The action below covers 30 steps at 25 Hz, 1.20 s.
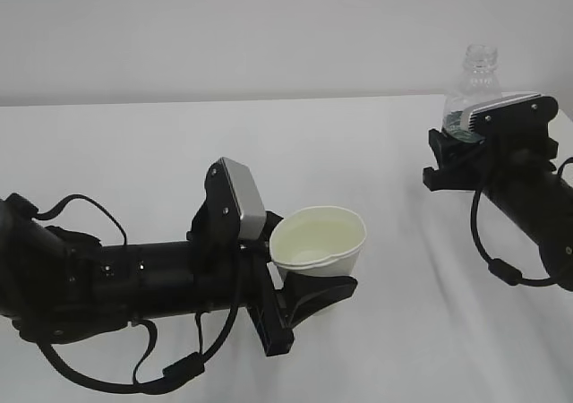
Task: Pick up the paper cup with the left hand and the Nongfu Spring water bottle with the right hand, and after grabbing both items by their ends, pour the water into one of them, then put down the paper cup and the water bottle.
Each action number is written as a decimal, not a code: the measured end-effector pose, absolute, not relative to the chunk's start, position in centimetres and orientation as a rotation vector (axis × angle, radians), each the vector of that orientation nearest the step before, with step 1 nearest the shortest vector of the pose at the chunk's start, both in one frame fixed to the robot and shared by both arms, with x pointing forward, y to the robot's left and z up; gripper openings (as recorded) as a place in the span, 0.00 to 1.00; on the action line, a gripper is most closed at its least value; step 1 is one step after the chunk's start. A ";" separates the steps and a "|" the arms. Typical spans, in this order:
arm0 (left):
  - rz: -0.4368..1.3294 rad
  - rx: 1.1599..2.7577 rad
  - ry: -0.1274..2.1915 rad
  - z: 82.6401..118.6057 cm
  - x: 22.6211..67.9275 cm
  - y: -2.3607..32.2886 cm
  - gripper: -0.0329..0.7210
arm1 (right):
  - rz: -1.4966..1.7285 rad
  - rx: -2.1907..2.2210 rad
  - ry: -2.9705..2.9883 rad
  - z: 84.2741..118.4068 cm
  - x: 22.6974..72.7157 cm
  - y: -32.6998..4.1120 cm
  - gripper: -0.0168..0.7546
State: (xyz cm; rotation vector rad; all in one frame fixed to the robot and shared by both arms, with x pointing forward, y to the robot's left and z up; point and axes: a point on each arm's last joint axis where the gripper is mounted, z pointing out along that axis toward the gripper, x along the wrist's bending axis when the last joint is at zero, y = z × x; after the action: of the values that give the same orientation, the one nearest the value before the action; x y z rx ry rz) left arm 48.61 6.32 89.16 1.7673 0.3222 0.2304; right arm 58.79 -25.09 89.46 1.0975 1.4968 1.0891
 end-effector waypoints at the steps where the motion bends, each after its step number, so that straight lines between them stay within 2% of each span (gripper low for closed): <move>1: 0.230 1.767 0.322 89.2 48.6 6.3 0.65 | 1.091 1.113 1.495 89.1 58.8 -25.1 0.62; 30: 0.230 1.768 0.321 89.2 48.6 6.3 0.65 | 1.131 1.186 1.433 85.0 62.8 -24.8 0.62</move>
State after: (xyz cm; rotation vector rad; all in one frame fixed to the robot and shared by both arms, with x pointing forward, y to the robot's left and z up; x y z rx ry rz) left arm 48.59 6.32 89.16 1.7685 0.3208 0.2298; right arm 62.77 -24.81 84.96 1.1856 1.4325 1.1306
